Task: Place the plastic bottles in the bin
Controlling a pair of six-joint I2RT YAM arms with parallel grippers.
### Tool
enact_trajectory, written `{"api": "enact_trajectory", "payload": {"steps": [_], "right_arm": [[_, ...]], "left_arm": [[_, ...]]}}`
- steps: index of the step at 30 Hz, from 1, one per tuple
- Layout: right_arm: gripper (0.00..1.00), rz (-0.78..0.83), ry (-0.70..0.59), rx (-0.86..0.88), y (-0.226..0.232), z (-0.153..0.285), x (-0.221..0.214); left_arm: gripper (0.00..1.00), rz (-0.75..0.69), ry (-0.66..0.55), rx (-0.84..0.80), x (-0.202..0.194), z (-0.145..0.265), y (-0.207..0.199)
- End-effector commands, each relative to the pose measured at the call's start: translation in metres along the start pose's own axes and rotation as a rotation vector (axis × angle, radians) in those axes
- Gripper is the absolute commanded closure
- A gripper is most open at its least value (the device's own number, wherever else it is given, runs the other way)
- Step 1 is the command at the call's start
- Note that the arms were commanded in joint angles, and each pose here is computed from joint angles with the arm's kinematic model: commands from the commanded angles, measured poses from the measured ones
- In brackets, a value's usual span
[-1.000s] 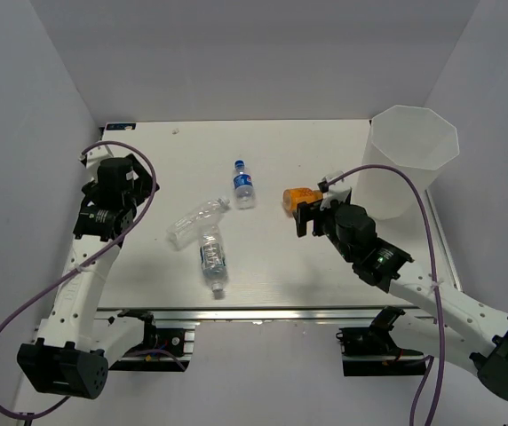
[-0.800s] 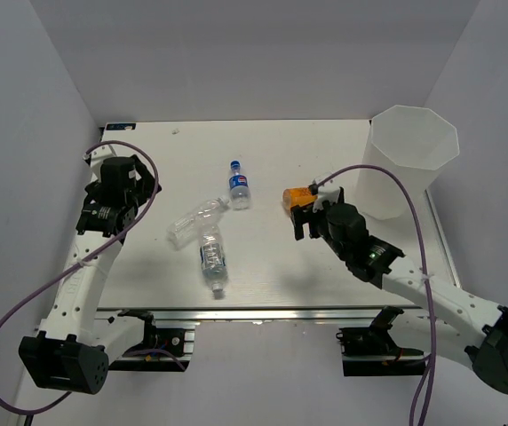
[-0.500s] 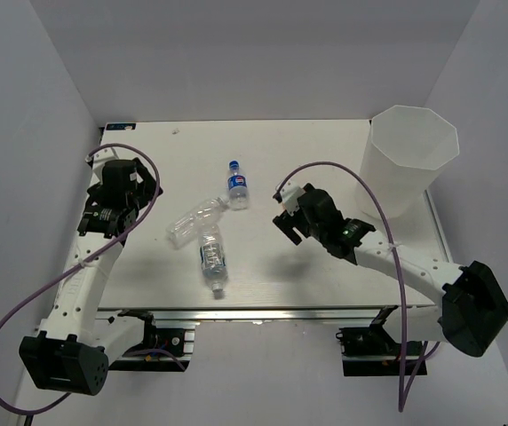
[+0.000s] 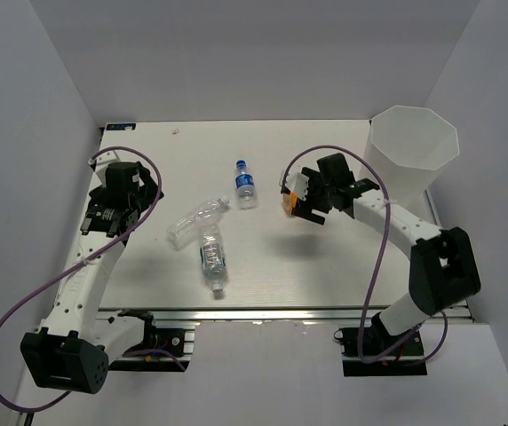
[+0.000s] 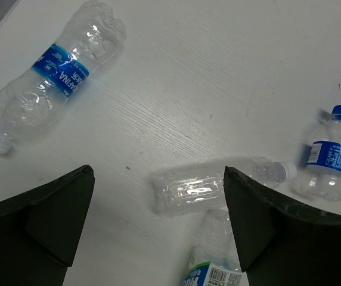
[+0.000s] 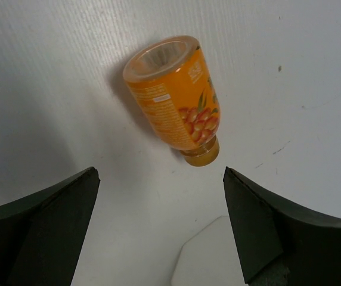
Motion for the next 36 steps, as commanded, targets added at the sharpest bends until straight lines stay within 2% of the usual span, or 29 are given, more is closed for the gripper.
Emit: {"api": "enact_trajectory", "payload": {"steps": [1,6,9,14,16,17,20,21,23,24,25,28,29,30,31,32,33,34,36], "right_arm": [[0.11,0.078,-0.046,0.090,-0.019,-0.008,0.004],[0.11,0.107,-0.055,0.136,-0.041,-0.042,0.002],[0.11,0.104,-0.051,0.240,-0.038,-0.065,-0.005],[0.11,0.034,-0.183,0.372,-0.035,-0.098,0.008],[0.20,0.013,-0.218,0.401,-0.033,-0.103,0.012],[0.30,-0.007,-0.212,0.404,-0.034,-0.106,0.011],[0.46,-0.057,-0.205,0.377,-0.043,-0.093,0.022],[0.57,-0.059,-0.209,0.363,-0.046,-0.086,0.026],[0.62,-0.060,-0.244,0.311,-0.054,-0.059,0.040],[0.74,-0.065,-0.267,0.277,-0.058,-0.047,0.048],[0.81,-0.055,-0.316,0.203,-0.067,-0.016,0.063],[0.93,-0.187,-0.408,-0.045,-0.091,0.033,0.089],[0.93,-0.255,-0.522,-0.197,-0.105,0.076,0.109],[0.95,-0.308,-0.551,-0.280,-0.107,0.092,0.111],[0.96,-0.383,-0.580,-0.475,-0.117,0.132,0.112],[0.92,-0.494,-0.652,-0.586,-0.126,0.152,0.114],[0.89,-0.566,-0.642,-0.712,-0.132,0.169,0.105],[0.88,-0.604,-0.666,-0.777,-0.135,0.191,0.102],[0.89,-0.774,-0.622,-0.892,-0.146,0.208,0.076]], "left_arm": [[0.02,-0.001,-0.021,0.045,0.002,0.000,0.006],[0.02,-0.013,-0.020,0.079,0.002,-0.007,0.008],[0.02,-0.029,-0.002,0.112,0.001,-0.013,0.008],[0.02,-0.045,0.025,0.139,-0.005,-0.023,0.010],[0.02,-0.055,0.046,0.150,-0.008,-0.028,0.009],[0.02,-0.058,0.057,0.155,-0.007,-0.029,0.008],[0.02,-0.055,0.057,0.152,-0.007,-0.028,0.008],[0.02,-0.050,0.051,0.141,-0.006,-0.026,0.008],[0.02,-0.039,0.044,0.109,-0.006,-0.023,0.006],[0.02,-0.031,0.038,0.096,-0.005,-0.021,0.005],[0.02,-0.022,0.024,0.078,-0.002,-0.016,0.005],[0.02,0.005,-0.015,0.021,0.003,-0.005,0.004],[0.02,0.010,-0.018,-0.001,0.003,-0.002,0.003],[0.02,0.019,-0.025,-0.015,0.004,0.000,0.002],[0.02,0.024,-0.029,-0.026,0.004,0.002,0.002],[0.02,0.037,-0.038,-0.040,0.005,0.006,0.002],[0.02,0.048,-0.036,-0.051,0.005,0.008,0.001],[0.02,0.054,-0.032,-0.060,0.005,0.010,0.001],[0.02,0.067,-0.016,-0.096,0.001,0.014,-0.001]]}}
Point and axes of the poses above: each gripper's point midway between its finger pads, its own z axis back along the fingers, its own y axis along the line the jaws close on, x = y × z, the point moved 8 cm from there along z, back along the fingers, and after that the axes turned 3 degrees about -z, right-handed, at the moved point
